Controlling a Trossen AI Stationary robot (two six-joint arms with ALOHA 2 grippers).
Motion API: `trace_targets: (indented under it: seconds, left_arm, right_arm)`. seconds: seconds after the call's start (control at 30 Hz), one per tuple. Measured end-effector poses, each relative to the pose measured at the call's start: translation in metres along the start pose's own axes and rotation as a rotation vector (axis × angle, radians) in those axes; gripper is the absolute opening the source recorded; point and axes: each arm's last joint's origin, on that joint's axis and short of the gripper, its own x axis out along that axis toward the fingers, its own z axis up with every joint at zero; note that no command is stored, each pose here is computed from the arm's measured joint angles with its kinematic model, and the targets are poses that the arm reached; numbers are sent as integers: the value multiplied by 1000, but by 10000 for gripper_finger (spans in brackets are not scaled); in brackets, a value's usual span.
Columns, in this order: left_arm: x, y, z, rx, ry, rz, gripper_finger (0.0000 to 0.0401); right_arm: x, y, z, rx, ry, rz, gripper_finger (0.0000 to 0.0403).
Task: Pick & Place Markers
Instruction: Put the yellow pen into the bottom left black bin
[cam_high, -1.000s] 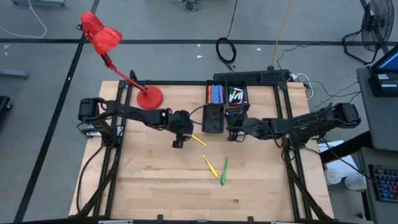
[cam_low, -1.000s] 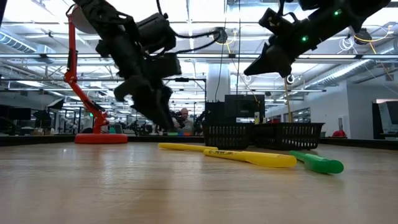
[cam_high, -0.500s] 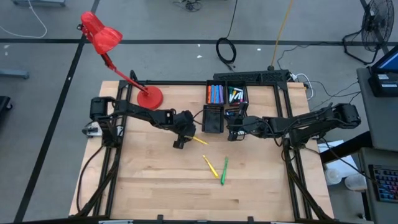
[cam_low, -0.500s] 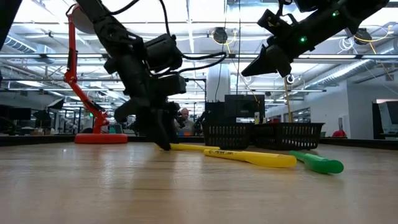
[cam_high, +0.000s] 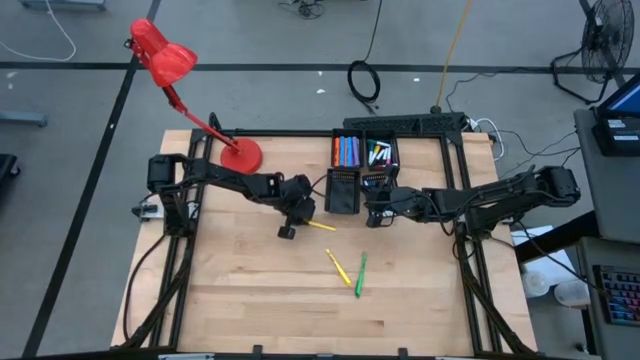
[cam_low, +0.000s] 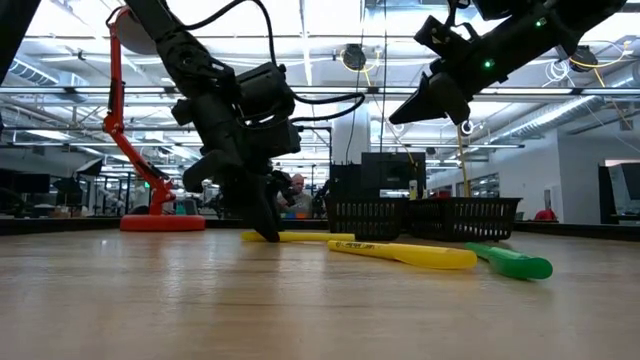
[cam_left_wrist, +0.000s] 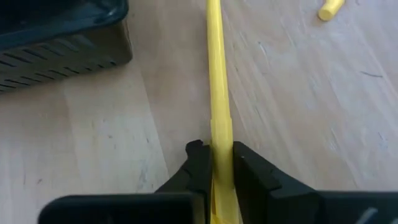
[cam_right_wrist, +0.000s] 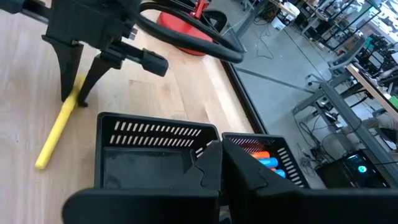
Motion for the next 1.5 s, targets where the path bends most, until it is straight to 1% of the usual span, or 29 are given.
trace_targets:
  seconds: [0.1, 0.17, 0.27, 0.33, 0.4, 0.47, 0.53, 0.6, 0.63, 0.7, 0.73, 0.8, 0.87, 0.93, 0.97, 1.03, 1.13, 1.23, 1.33, 1.4, 1.43, 1.5]
  left_arm:
    - [-2, -4, 2, 20, -2, -13, 42]
    - [-7, -9, 5, 53, 6, 10, 42]
    - [-23, -16, 7, 89, 21, 44, 42]
    - [-37, -22, 6, 93, 33, 32, 42]
    - [-55, -24, 13, 107, -28, 59, 42]
    - [-74, -25, 22, 111, -104, 111, 42]
    - [-86, -26, 28, 120, -173, 158, 30]
    - [-96, -25, 38, 127, -279, 204, 24]
    - [-100, -23, 44, 100, -354, 236, 24]
    - [-110, -16, 58, -21, -520, 307, 22]
    - [-111, -12, 62, -83, -582, 325, 19]
    - [-108, -5, 69, -187, -694, 325, 9]
    - [-102, -1, 73, -301, -769, 290, 1]
    - [-96, 3, 79, -378, -855, 255, 3]
    - [-91, 4, 79, -400, -856, 248, 5]
    - [-81, 8, 77, -418, -844, 268, 8]
    - [-77, 10, 75, -399, -823, 301, 11]
    - [-82, 8, 77, -292, -822, 341, 12]
    - [-91, 3, 78, -162, -781, 425, 13]
    - [-94, -1, 76, -107, -724, 461, 14]
    - [-94, -4, 75, -76, -693, 456, 17]
    - [-92, -13, 74, -3, -631, 400, 30]
  right_arm:
    - [0, 0, 0, 2, 1, 1, 0]
    - [0, 0, 0, 2, 2, 1, 0]
    - [0, 0, 0, 1, 3, 1, 0]
    - [0, 0, 0, 0, 4, 1, 0]
    - [0, 0, -1, -2, 7, 2, 0]
    - [0, 0, -1, -2, 6, 1, 0]
    - [0, 0, 0, -10, 2, -2, 0]
    - [0, -1, 2, -24, -12, -11, 0]
    - [-1, -2, 3, -32, -17, -21, 0]
    - [-3, -6, 6, -31, -29, -82, 0]
    - [-4, -8, 7, -28, -32, -123, 0]
    - [-8, -13, 10, -23, -27, -203, 0]
    - [-11, -18, 12, -30, -26, -265, 0]
    - [-14, -22, 15, -27, -32, -314, 0]
    - [-16, -23, 16, -23, -34, -332, 0]
    - [-18, -26, 18, 2, -53, -340, 0]
    - [-20, -24, 18, 37, -64, -321, 0]
    - [-22, -19, 18, 74, -73, -293, 0]
    - [-24, -12, 19, 99, -103, -200, 1]
    - [-26, -7, 21, 94, -131, -129, 7]
    - [-27, -4, 22, 90, -145, -100, 11]
    - [-31, 1, 24, 75, -162, -67, 21]
